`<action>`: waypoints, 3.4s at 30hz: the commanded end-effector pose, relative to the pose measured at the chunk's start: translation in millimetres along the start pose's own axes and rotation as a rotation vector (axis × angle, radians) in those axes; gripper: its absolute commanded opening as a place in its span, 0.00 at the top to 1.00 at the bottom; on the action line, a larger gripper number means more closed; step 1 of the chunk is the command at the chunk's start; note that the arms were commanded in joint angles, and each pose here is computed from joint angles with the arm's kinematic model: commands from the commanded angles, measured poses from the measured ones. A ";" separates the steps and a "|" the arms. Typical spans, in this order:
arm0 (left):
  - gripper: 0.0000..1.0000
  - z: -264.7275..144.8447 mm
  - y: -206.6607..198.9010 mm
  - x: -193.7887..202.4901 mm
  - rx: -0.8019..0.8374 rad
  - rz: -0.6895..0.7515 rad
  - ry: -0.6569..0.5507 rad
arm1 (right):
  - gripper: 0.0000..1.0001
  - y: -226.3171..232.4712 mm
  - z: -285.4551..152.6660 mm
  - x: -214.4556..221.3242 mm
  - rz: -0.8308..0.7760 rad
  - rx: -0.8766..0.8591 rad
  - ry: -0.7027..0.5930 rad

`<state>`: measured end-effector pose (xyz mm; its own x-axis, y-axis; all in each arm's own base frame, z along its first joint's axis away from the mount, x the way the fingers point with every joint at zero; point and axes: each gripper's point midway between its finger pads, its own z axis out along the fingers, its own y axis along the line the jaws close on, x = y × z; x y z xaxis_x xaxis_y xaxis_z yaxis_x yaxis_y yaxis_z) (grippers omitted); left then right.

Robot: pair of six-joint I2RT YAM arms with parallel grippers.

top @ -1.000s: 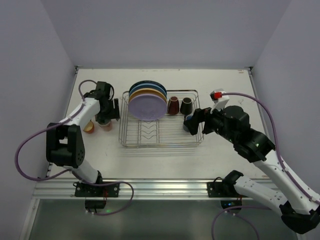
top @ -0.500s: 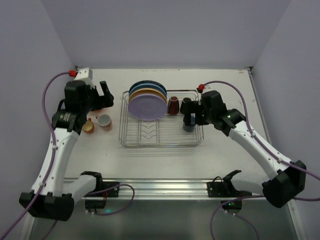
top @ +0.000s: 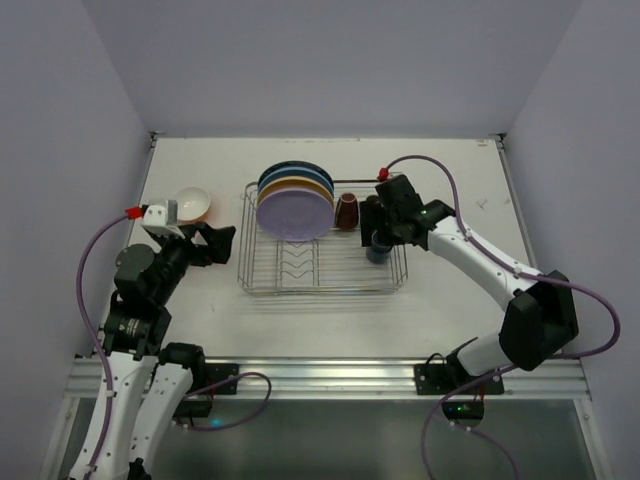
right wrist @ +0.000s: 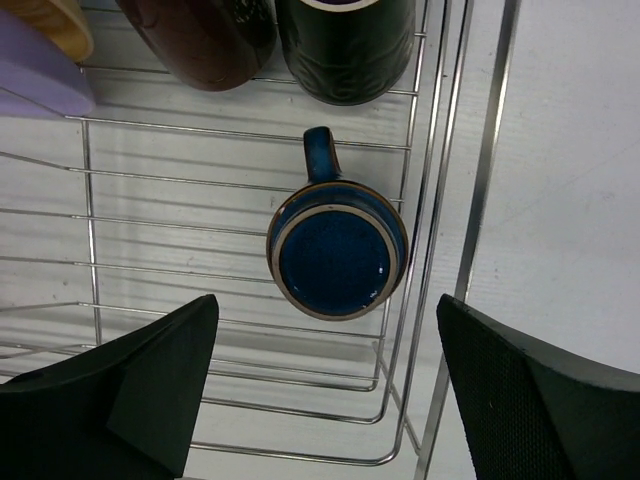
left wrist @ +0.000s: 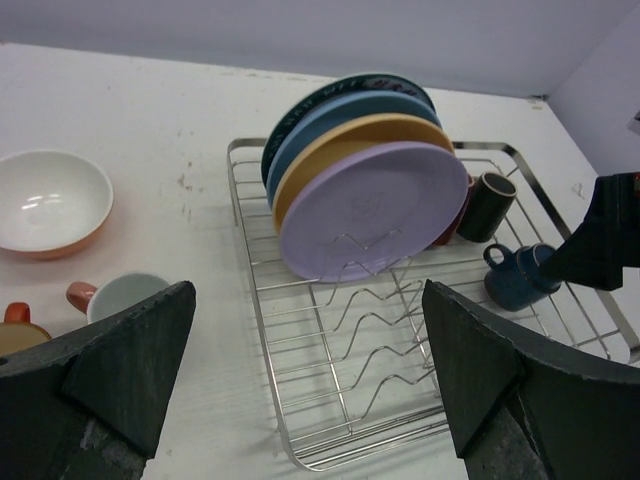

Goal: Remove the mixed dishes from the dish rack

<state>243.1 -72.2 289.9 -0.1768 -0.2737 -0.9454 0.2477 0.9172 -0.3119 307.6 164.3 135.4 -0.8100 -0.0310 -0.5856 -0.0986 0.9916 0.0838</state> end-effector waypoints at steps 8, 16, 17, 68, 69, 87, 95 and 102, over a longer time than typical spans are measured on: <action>0.00 -0.9 3.3 9.7 -0.026 0.023 0.006 | 0.09 6.8 18.5 -13.9 -0.010 0.066 -0.002; 0.00 3.2 1.0 14.3 -0.016 0.030 0.032 | 0.09 7.6 36.3 -6.4 -0.024 0.085 0.042; 0.00 3.1 0.6 14.8 -0.013 0.031 0.034 | 0.09 11.0 39.3 -5.7 -0.023 0.070 0.046; 0.00 26.6 10.9 42.6 -0.067 0.001 0.178 | 1.00 34.9 -24.2 -16.9 0.014 -0.207 -0.133; 0.00 25.8 12.1 40.7 -0.075 0.003 0.169 | 1.00 37.0 -30.6 -18.4 0.010 -0.228 -0.144; 0.00 24.6 -36.1 -27.0 0.097 0.005 0.090 | 1.00 75.5 -216.9 -50.4 0.162 -0.775 -0.493; 0.00 24.2 -113.1 -61.9 0.448 0.026 0.069 | 1.00 99.5 -253.2 -49.5 0.179 -0.984 -0.465; 0.00 -5.8 -207.3 -72.7 0.830 0.040 -0.031 | 1.00 100.5 -282.6 -54.6 0.259 -1.077 -0.500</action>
<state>229.9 -214.4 370.2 -0.2687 -0.1849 -0.9453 0.7380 0.5912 -0.3254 193.1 229.2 355.9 -0.6305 0.3600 -0.6877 -0.5103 0.4754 0.7167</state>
